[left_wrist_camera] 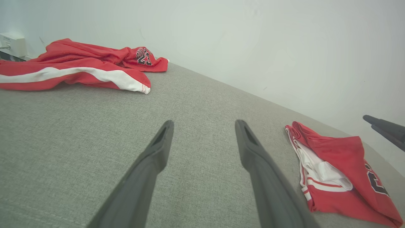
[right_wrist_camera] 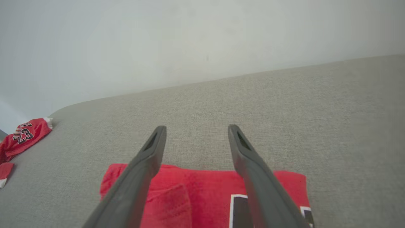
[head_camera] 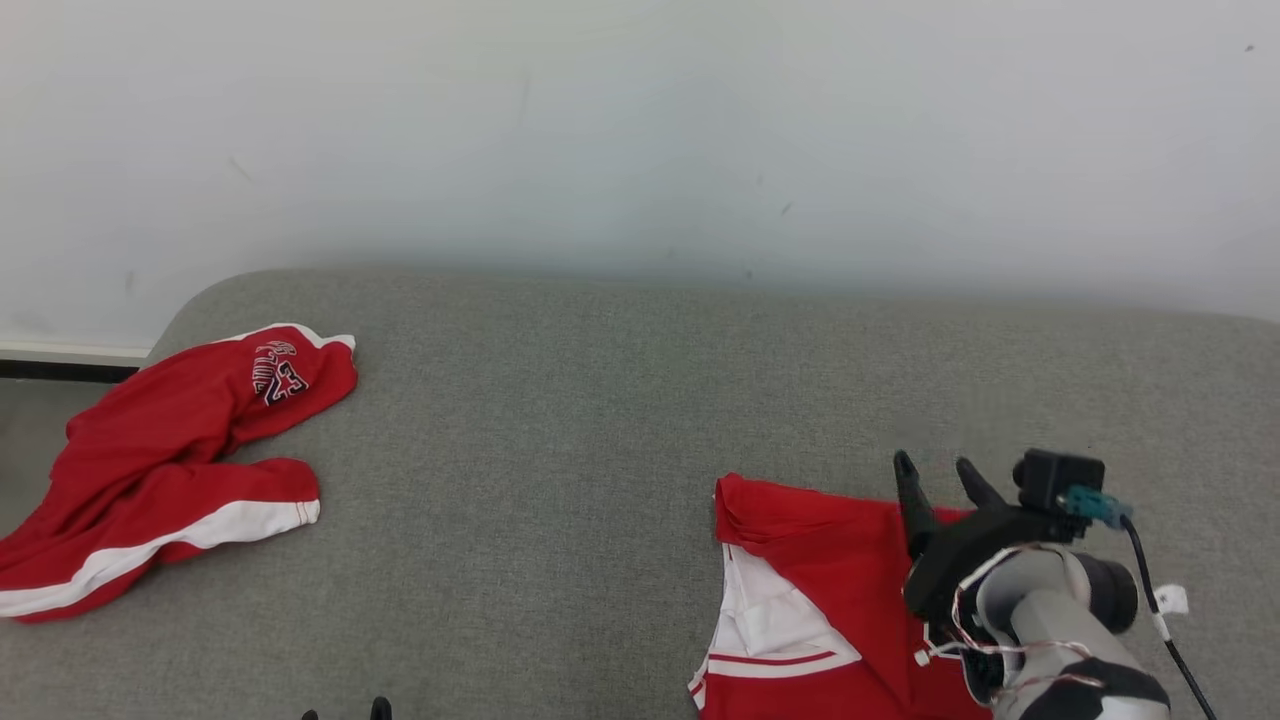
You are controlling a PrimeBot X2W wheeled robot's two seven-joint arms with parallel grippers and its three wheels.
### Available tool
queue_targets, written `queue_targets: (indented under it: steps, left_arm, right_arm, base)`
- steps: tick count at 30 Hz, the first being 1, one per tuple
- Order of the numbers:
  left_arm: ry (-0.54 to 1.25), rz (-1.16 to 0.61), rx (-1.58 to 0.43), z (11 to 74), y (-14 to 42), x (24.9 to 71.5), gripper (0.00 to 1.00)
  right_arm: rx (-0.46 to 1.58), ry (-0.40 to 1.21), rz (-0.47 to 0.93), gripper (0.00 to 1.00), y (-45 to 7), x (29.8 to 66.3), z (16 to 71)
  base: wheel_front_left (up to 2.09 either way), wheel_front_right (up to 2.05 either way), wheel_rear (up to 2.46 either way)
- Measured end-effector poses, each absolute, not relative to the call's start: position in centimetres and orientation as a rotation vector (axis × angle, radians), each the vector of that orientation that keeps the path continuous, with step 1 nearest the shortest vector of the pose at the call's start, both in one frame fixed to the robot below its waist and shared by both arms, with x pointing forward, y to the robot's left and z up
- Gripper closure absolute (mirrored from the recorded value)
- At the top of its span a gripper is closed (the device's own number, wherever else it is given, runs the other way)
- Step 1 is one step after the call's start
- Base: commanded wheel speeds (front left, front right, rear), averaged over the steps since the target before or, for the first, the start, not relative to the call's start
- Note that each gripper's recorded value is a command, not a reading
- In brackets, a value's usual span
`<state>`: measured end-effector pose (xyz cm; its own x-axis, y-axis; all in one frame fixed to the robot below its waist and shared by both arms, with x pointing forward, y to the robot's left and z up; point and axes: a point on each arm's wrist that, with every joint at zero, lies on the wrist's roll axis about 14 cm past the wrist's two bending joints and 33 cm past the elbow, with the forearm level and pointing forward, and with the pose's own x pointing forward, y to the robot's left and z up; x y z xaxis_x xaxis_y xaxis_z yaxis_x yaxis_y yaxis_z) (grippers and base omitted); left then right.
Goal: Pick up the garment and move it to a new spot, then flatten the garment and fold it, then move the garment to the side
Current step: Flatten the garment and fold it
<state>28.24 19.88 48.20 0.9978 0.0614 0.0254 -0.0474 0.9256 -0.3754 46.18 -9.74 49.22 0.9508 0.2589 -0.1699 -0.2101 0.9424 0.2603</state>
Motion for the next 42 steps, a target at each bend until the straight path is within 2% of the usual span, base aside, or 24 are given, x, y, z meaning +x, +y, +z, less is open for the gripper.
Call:
queue_targets:
  steps: [3, 4, 5, 6, 7, 8, 9, 27, 32, 42]
  left_arm:
    - [-0.042, 0.048, -0.382, 48.4, 19.7, 28.3, 0.0]
    - [-0.043, 0.047, -0.382, 48.4, 19.7, 28.4, 0.0]
    - [-0.043, 0.046, -0.382, 48.4, 19.7, 28.4, 0.0]
    - [-0.044, 0.045, -0.382, 48.4, 19.7, 28.5, 0.0]
    - [-0.044, 0.044, -0.381, 48.4, 19.7, 28.5, 0.0]
    - [-0.044, 0.043, -0.38, 48.5, 19.6, 28.5, 0.0]
    - [-0.043, 0.043, -0.378, 48.4, 19.7, 28.5, 0.0]
    - [0.023, 0.014, -0.243, 46.9, 20.0, 29.1, 0.0]
    - [0.03, 0.015, -0.245, 46.7, 20.0, 29.0, 0.0]
    - [0.032, 0.01, -0.252, 46.7, 19.9, 29.3, 0.0]
  right_arm:
    - [0.223, 0.25, 0.18, 0.0, -12.0, 45.0, 47.0]
    - [0.217, 0.265, 0.165, 0.03, -12.5, 44.5, 46.2]
    - [0.211, 0.275, 0.146, 0.14, -13.2, 44.1, 45.6]
    - [0.193, 0.286, 0.132, 0.49, -14.0, 43.8, 45.1]
    - [0.169, 0.293, 0.118, 0.57, -14.8, 43.5, 44.6]
    - [0.15, 0.304, 0.105, 0.75, -15.5, 43.2, 44.1]
    - [0.129, 0.315, 0.1, 1.0, -16.0, 42.9, 43.6]
    - [-0.035, 0.391, 0.228, 1.0, -12.2, 42.7, 41.8]
    - [-0.019, 0.401, 0.33, 1.0, -8.9, 41.9, 41.7]
    - [0.073, 0.414, 0.623, 1.0, 0.2, 36.6, 42.4]
  base:
    - [0.0, 0.0, 0.0]
    - [0.0, 0.0, 0.0]
    - [0.0, 0.0, 0.0]
    - [0.0, 0.0, 0.0]
    - [0.0, 0.0, 0.0]
    - [0.0, 0.0, 0.0]
    - [0.0, 0.0, 0.0]
    - [0.0, 0.0, 0.0]
    - [0.0, 0.0, 0.0]
    - [0.0, 0.0, 0.0]
